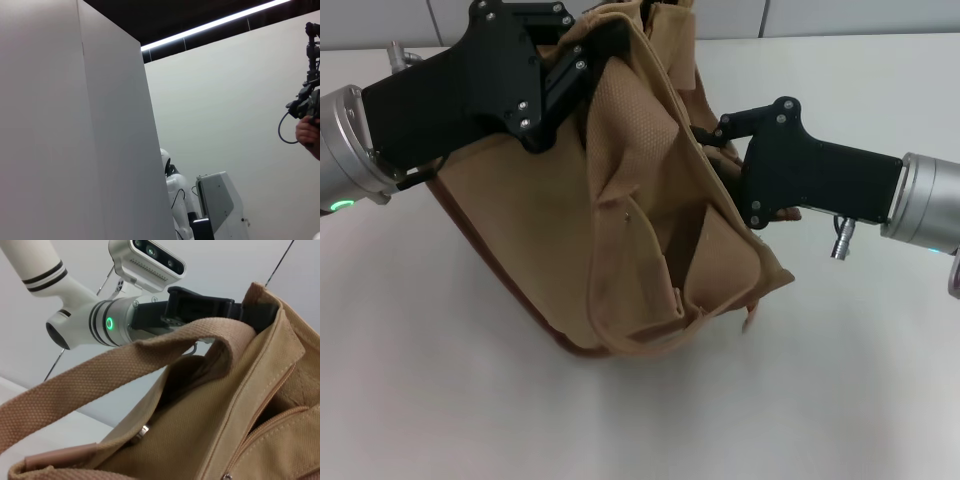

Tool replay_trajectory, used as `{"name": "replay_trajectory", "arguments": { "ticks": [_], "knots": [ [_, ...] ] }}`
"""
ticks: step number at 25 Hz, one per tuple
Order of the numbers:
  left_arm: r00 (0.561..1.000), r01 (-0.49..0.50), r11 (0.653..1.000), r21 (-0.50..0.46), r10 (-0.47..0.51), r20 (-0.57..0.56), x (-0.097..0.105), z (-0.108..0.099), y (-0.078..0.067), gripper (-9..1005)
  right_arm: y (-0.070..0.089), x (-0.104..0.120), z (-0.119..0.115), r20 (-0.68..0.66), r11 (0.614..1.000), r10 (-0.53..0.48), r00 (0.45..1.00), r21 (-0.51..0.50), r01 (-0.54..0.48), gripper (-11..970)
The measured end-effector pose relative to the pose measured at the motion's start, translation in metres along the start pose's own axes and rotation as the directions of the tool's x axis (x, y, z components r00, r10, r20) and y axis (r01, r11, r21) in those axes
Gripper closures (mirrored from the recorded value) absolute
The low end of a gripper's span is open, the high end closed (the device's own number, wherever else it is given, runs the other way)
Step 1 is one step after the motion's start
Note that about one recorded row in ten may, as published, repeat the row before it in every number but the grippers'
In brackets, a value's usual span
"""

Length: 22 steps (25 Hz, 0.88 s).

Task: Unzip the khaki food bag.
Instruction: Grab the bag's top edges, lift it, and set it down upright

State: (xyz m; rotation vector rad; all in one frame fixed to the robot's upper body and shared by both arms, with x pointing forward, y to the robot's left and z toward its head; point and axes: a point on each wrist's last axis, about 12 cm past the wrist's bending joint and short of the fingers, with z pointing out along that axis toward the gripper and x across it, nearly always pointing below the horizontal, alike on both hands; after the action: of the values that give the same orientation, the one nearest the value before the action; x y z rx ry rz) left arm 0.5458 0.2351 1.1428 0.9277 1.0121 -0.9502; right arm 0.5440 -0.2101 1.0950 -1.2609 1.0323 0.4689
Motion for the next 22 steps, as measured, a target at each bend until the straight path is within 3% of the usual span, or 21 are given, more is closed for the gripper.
{"name": "replay_trajectory", "arguments": {
  "ticks": [6, 11, 22],
  "knots": [
    [1.000, -0.009, 1.000, -0.014, 0.009, -0.002, 0.000, 0.000, 0.002, 953, 0.000, 0.002, 0.000, -0.012, 1.000, -0.006, 1.000, 0.007, 0.006, 805],
    [1.000, -0.015, 0.999, -0.032, 0.014, -0.009, 0.000, 0.000, 0.005, 953, 0.000, 0.003, -0.002, -0.013, 1.000, 0.003, 1.000, 0.023, -0.003, 948],
    [0.999, -0.030, 0.997, -0.067, 0.029, -0.019, 0.001, -0.003, 0.008, 953, 0.007, 0.008, -0.011, -0.027, 0.998, 0.020, 0.999, 0.053, -0.019, 951]
  ]
}}
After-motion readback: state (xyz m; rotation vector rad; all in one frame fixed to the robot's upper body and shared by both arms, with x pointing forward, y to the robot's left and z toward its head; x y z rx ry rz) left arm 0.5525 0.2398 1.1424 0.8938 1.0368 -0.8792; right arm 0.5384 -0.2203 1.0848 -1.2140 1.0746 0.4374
